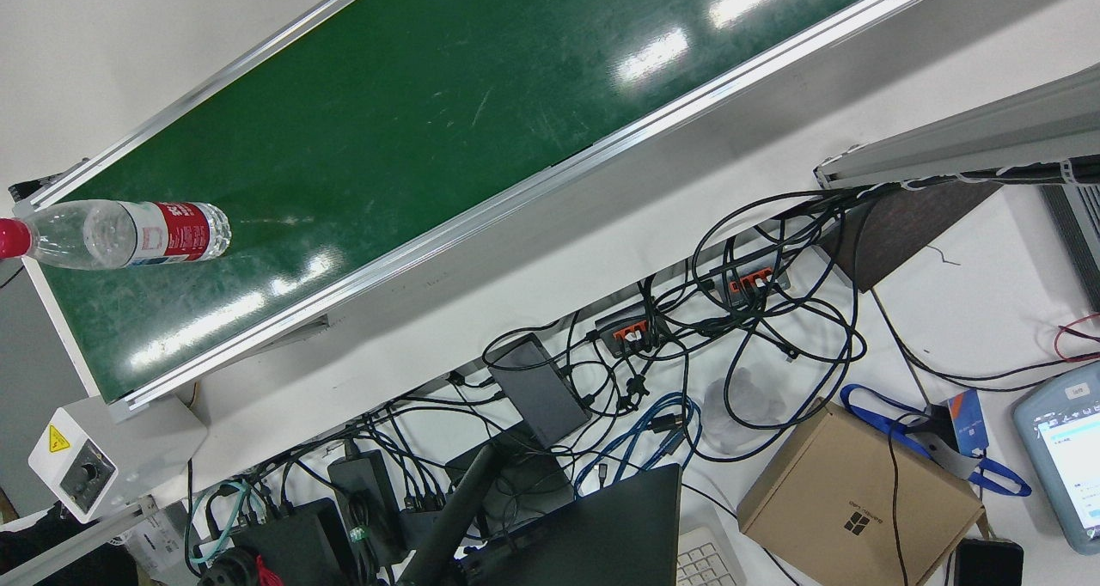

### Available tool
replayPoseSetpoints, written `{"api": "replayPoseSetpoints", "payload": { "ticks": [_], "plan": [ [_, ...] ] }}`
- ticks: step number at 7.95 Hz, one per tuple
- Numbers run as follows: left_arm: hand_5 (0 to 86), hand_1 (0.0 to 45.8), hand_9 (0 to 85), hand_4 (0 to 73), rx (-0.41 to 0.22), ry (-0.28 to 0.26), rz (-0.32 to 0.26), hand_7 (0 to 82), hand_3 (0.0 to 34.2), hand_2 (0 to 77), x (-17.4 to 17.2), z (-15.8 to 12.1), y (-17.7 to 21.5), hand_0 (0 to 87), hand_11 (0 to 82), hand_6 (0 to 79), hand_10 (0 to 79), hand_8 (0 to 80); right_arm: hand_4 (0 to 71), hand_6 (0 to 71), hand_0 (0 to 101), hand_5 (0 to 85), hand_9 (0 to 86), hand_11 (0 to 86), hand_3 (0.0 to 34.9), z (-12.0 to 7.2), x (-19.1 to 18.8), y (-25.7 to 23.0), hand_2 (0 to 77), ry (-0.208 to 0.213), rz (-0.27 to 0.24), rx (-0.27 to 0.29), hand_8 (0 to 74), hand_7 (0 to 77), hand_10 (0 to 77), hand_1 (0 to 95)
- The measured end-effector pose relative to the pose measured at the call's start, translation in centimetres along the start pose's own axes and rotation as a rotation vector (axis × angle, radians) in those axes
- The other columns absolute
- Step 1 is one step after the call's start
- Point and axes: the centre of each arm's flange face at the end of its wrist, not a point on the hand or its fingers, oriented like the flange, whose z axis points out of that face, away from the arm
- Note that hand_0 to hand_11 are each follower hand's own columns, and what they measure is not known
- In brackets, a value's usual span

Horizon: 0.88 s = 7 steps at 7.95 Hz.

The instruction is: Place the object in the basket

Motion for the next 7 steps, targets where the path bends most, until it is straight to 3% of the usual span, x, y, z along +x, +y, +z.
{"api": "replayPoseSetpoints", "payload": {
  "ticks": [7],
  "plan": [
    [10.9,7.1,0.5,8.7,0.0,-0.002,-0.001,0.5,0.0,1.1,-0.18,-0.05,-0.04,49.8,9.3,1.6,5.4,1.6,0.5,0.0,0,0.0,0.0,0.0,0.1,0.01,0.0,0.01,1.1,0.0,0.0,0.0,0.0,0.5,0.5,0.0]
  ]
}}
